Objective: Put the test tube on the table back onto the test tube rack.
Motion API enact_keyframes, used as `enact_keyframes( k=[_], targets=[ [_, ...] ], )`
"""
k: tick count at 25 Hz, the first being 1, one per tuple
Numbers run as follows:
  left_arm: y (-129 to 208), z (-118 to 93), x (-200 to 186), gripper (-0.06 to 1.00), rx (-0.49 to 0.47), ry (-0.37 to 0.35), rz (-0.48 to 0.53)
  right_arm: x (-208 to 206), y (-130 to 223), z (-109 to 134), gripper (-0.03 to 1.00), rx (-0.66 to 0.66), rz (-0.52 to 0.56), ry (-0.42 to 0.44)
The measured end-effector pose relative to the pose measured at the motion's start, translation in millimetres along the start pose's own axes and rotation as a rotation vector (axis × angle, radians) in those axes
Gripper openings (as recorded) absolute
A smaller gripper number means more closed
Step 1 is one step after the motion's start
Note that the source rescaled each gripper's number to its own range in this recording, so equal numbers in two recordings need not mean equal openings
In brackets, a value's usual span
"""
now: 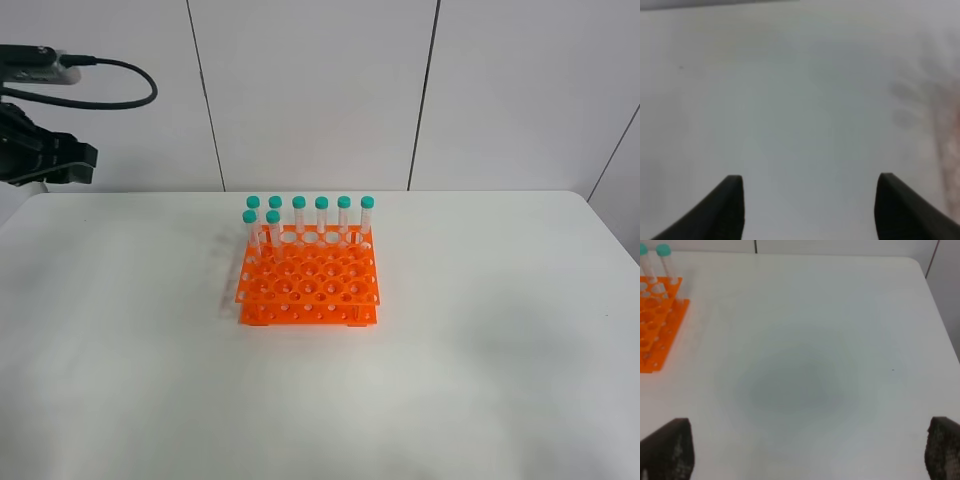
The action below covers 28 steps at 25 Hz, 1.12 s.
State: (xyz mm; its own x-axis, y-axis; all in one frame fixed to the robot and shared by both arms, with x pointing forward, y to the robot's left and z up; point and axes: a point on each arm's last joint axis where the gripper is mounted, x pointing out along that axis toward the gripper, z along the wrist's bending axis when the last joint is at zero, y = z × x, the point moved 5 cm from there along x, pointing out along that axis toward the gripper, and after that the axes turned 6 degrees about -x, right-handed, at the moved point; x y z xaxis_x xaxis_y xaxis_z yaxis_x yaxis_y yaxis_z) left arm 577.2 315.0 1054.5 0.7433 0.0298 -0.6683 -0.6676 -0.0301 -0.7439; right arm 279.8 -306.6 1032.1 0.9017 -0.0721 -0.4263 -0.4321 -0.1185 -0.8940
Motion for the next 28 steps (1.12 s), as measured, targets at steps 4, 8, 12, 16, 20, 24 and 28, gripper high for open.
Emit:
enact_keyframes(
  k=[4,8,12,16,20,24,28],
  targets=[
    [16,0,-48,0.50,-0.002,0.000,-0.042,0,0,0,1.00,0.000,0.000,0.000],
    [42,0,-97,0.50,-0.003,0.000,-0.067,0,0,0,1.00,0.000,0.000,0.000],
    [68,-2,-144,0.50,-0.017,0.015,-0.105,0,0,0,1.00,0.000,0.000,0.000],
    [94,-4,-180,0.50,-0.027,0.034,-0.110,0,0,0,1.00,0.000,0.000,0.000],
    [118,-5,-210,0.50,-0.024,0.040,-0.117,0,0,0,1.00,0.000,0.000,0.000],
    [140,-5,-229,0.50,-0.044,0.044,-0.151,0,0,0,1.00,0.000,0.000,0.000],
    [160,-5,-238,0.50,-0.092,0.051,-0.200,0,0,0,1.00,0.000,0.000,0.000]
  ],
)
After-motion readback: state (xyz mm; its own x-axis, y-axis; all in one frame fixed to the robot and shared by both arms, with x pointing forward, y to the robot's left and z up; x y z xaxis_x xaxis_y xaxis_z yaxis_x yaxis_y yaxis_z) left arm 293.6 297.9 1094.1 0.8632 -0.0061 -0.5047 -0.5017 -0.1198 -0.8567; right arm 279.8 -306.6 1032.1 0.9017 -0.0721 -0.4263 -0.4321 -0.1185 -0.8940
